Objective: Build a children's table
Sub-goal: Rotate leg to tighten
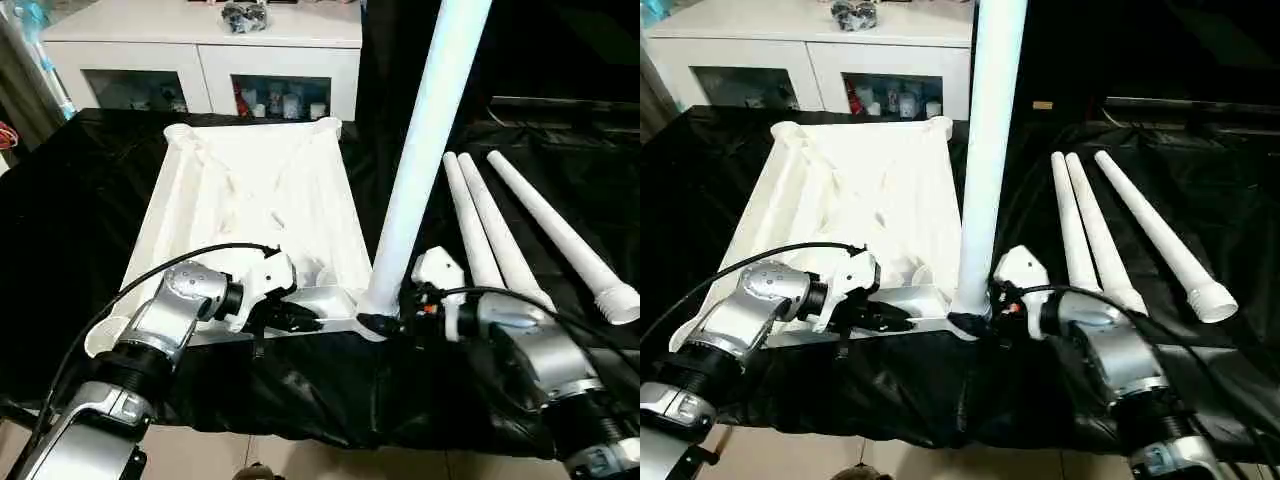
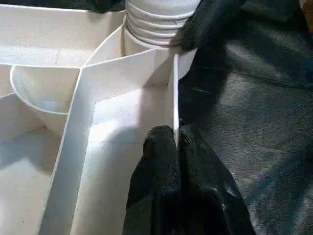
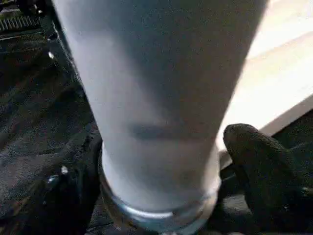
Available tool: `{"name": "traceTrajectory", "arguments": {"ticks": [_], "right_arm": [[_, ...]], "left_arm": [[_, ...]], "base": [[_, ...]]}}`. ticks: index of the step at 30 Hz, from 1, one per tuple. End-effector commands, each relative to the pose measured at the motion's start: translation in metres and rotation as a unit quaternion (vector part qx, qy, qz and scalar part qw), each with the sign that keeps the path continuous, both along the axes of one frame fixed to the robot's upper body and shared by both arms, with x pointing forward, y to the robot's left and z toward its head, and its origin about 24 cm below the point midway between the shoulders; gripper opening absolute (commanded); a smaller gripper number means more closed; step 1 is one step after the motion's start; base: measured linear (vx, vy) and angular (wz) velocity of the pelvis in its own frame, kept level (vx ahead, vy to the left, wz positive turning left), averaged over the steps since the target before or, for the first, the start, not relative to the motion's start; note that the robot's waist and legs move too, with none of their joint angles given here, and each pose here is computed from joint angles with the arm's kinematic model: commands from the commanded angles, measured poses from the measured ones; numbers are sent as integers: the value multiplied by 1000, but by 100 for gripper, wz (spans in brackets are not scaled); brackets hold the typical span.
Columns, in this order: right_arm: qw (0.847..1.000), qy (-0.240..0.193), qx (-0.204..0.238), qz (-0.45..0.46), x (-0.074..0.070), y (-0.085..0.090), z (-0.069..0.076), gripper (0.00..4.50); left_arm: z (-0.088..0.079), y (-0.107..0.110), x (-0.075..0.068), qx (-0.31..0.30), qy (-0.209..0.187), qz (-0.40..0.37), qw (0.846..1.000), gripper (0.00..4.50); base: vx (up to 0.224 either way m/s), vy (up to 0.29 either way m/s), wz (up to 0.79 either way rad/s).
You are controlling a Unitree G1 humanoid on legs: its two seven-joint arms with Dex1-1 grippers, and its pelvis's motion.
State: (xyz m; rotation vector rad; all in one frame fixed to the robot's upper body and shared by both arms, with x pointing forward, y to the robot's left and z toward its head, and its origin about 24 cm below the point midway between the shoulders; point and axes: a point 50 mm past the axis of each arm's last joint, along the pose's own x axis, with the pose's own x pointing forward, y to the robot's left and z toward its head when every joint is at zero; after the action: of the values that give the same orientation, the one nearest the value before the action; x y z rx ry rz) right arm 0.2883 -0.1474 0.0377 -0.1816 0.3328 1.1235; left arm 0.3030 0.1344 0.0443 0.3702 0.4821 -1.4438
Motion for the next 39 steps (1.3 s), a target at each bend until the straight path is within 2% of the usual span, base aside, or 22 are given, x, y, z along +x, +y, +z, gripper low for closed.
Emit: {"name": "traceTrajectory", "arguments": {"ticks": [1, 6, 7, 16, 20, 21, 23, 24, 26, 27, 31, 32, 33, 34, 36, 38, 39], "right_arm": [[1000, -12, 1, 6, 5, 3, 6, 350], [1000, -5, 4, 8, 5, 6, 4, 317], [1000, -5, 5, 7, 5, 7, 4, 298], [1000, -1, 21, -11, 2, 9, -1, 276], [992, -14, 27, -122, 9, 10, -12, 276], [986, -15, 28, -167, 13, 14, -17, 276], [970, -9, 31, -241, 18, 25, -25, 275], [970, -9, 31, -241, 18, 25, -25, 275], [956, 6, 46, -289, 23, 41, -28, 275], [955, 9, 54, -291, 24, 50, -28, 275], [957, 2, 60, -282, 25, 64, -25, 275], [959, 3, 73, -273, 25, 71, -23, 310], [961, 3, 85, -262, 25, 75, -20, 310], [963, 3, 91, -255, 24, 75, -19, 347], [965, 2, 99, -243, 24, 75, -17, 350], [972, -14, 86, -220, 22, 62, -14, 350], [972, -14, 86, -218, 21, 61, -14, 350]], "left_arm": [[-9, -2, -9, 13, 29, -22, 999, 0], [-7, -1, -8, 7, 32, -19, 999, 0], [-6, -1, -7, 6, 32, -17, 999, 0], [-4, -6, -2, -6, 23, 16, 1000, 0], [-4, -27, 7, -20, 5, 77, 997, 0], [-5, -37, 8, -24, 4, 94, 995, 0], [-7, -55, 10, -28, 0, 121, 992, 0], [-7, -55, 10, -28, 0, 121, 992, 0], [-9, -71, 10, -34, 0, 142, 989, 0], [-9, -76, 10, -37, 3, 146, 989, 0], [-11, -82, 8, -37, 3, 148, 988, 0], [-12, -84, 7, -36, 2, 147, 988, 0], [-13, -83, 6, -33, 0, 145, 989, 0], [-14, -82, 6, -31, -1, 143, 989, 0], [-15, -79, 5, -26, -3, 139, 990, 0], [-15, -70, 2, -28, -6, 120, 992, 0], [-15, -69, 2, -28, -6, 118, 993, 0]], "base": [[0, 0, 0], [0, 0, 0], [0, 0, 0], [0, 0, 0], [0, 0, 0], [0, 0, 0], [0, 0, 0], [0, 0, 0], [0, 0, 0], [0, 0, 0], [0, 0, 0], [0, 0, 0], [0, 0, 0], [0, 0, 0], [0, 0, 0], [0, 0, 0], [0, 0, 0]]}}
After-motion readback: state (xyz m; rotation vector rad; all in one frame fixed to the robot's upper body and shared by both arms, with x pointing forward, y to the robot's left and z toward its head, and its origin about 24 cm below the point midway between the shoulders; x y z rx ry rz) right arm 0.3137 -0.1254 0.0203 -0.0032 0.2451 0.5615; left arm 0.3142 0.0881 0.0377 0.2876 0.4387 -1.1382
